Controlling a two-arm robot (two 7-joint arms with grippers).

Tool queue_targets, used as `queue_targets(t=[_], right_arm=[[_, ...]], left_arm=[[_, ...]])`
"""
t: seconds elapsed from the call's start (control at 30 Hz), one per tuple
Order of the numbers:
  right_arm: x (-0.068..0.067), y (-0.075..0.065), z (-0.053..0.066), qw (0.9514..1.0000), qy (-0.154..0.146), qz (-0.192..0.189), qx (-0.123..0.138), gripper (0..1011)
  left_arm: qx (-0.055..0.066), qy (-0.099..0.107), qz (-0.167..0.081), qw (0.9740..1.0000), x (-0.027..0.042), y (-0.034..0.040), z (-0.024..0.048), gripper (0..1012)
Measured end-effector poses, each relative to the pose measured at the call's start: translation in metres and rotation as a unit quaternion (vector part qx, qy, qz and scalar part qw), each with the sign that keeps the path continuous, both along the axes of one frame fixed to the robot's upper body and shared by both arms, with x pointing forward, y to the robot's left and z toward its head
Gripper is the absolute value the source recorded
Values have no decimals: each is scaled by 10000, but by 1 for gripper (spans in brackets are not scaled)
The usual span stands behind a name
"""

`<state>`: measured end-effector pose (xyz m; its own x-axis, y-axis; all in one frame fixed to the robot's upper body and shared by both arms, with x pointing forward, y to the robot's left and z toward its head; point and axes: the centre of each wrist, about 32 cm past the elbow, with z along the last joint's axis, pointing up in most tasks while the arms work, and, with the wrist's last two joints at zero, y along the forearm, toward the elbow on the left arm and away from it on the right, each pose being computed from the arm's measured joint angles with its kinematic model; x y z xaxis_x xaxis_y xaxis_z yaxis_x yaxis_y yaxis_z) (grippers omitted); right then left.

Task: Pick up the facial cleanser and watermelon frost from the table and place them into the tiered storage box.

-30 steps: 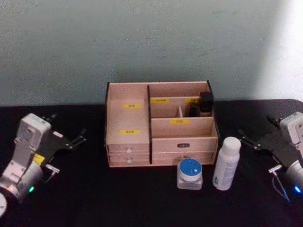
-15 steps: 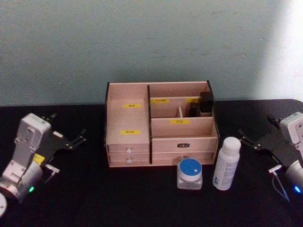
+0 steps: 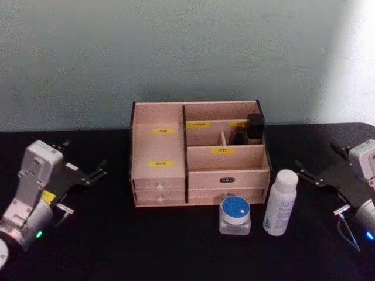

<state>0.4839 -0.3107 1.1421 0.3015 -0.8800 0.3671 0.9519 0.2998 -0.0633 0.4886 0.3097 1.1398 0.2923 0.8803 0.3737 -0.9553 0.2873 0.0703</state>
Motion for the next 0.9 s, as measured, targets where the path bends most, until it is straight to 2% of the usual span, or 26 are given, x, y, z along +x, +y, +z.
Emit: queue_targets(t=[0.27, 0.57, 0.63, 0.67, 0.9], right_arm=[[-136, -27, 22, 9998, 115, 55, 118, 1002], [-431, -118, 37, 9992, 328, 46, 240, 1002], [-531, -149, 44, 9987, 399, 102, 303, 1002], [-531, -149, 44, 9987, 399, 102, 303, 1003], [-759, -194, 54, 9959, 642, 284, 576, 1002]], left_arm=[[0, 0, 0, 10000, 0, 0, 0, 1001], [0, 0, 0, 10000, 0, 0, 0, 1001], [0, 0, 0, 10000, 0, 0, 0, 1002], [0, 0, 0, 10000, 0, 0, 0, 1001], [0, 0, 0, 10000, 0, 0, 0, 1001]])
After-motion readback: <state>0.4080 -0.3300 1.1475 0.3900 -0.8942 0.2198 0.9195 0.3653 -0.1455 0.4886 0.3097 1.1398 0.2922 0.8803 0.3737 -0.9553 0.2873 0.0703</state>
